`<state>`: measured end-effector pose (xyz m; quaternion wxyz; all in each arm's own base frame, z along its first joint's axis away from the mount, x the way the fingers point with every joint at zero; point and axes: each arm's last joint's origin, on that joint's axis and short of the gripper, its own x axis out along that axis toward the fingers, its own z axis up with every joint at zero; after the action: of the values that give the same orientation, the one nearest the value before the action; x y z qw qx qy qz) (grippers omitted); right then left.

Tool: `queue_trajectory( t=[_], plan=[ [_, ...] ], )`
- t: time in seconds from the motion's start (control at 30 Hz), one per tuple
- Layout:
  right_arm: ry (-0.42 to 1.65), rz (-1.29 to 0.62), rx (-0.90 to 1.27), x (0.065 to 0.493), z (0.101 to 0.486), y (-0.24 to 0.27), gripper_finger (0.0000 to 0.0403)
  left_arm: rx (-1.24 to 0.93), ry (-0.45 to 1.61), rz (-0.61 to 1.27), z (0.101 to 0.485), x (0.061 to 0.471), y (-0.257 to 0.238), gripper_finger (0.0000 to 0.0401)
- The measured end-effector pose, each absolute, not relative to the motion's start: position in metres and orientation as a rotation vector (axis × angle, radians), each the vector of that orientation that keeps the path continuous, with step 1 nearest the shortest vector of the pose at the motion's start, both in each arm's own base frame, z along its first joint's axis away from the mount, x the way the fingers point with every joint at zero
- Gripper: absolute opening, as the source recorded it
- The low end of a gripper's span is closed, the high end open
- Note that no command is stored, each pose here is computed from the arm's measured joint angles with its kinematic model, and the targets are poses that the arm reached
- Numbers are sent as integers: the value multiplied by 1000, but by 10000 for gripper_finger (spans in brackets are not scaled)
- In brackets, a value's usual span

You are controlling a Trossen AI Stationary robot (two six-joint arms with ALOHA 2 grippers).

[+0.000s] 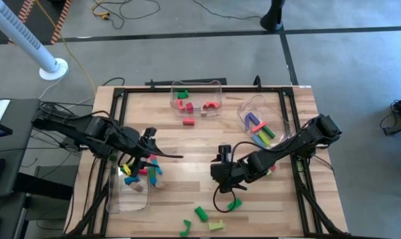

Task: Sort blocks by size
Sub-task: Put the light blue rectangular block into the right transparent bin

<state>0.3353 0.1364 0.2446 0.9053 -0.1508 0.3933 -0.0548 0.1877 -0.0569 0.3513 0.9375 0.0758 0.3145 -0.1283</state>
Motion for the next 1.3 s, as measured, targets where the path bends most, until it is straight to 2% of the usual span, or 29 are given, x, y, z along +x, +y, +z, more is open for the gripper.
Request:
queue_trajectory(
  t=[0.23,0.43,0.6,0.87,1.03,1.3],
  plan=[
    [656,7,-314,361,244,138,225,169,697,-269,342,194,-70,212],
    [693,21,-319,383,217,118,225,243,754,-239,327,206,-91,212],
    [645,55,-280,400,205,108,225,292,759,-215,323,205,-102,212],
    [639,91,-292,406,193,109,225,274,816,-180,318,201,-102,212],
    [648,94,-302,406,192,108,225,277,874,-178,302,206,-101,212],
    [651,96,-305,405,192,109,225,278,1099,-264,271,243,-94,212]
  ],
)
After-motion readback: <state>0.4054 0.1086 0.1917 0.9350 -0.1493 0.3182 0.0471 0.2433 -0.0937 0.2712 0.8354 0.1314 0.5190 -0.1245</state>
